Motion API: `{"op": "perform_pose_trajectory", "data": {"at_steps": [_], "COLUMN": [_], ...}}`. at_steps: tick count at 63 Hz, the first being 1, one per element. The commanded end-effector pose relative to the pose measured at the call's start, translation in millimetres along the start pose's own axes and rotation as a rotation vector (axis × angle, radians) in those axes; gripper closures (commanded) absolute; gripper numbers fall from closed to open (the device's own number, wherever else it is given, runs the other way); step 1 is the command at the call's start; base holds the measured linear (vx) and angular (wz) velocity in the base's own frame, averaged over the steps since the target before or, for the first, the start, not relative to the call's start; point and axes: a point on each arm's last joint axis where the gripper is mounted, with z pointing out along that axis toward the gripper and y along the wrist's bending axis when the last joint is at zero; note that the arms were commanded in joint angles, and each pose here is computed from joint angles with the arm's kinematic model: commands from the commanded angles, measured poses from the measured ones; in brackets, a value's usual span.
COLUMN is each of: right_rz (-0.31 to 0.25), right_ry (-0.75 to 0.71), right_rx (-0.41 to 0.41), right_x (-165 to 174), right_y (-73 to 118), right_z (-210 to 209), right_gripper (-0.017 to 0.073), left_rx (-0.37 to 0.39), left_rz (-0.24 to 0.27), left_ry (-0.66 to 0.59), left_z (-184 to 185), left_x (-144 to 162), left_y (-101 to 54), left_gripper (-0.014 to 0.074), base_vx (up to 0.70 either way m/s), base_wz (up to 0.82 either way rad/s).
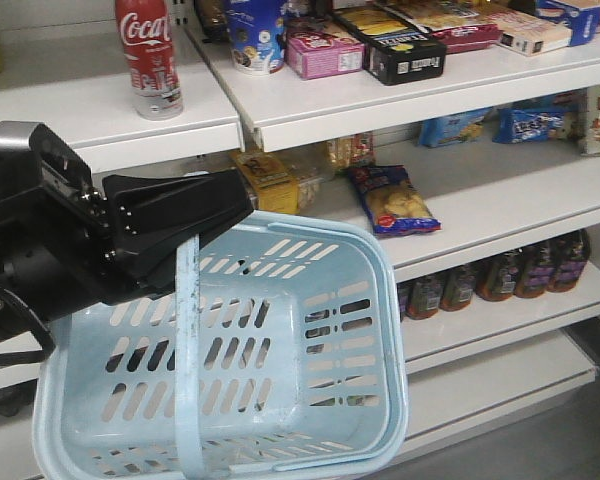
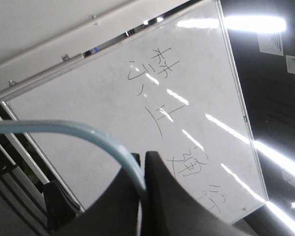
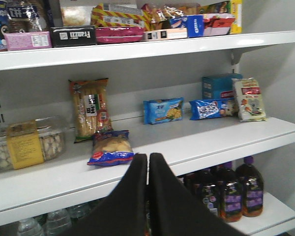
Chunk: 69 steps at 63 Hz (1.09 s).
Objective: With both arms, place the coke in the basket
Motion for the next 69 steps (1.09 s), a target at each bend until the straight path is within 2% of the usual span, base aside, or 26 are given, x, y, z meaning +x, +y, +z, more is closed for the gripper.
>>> {"op": "perform_pose_trajectory", "data": {"at_steps": [1,69], "right_rz": [-0.012,-0.012], "right_ry": [-0.083,-0.083], "right_rx": [0.002,0.002], "right_x": [-5.3,-5.3], "right_y": [0.1,0.1], "right_z": [-1.0,-1.0], "right_gripper": [0.0564,0.0564], "left_rx": [0.255,0.255], "left_rz": [0.022,0.022], "left_ry": [0.059,0.059], "left_z": [-0.6,-0.6], "left_x": [4.6,4.6], "left_y": [-33.8,-33.8], "left_gripper": [0.06,0.06], "base_vx": [0.08,0.07], "base_wz": [0.38,0.27]}}
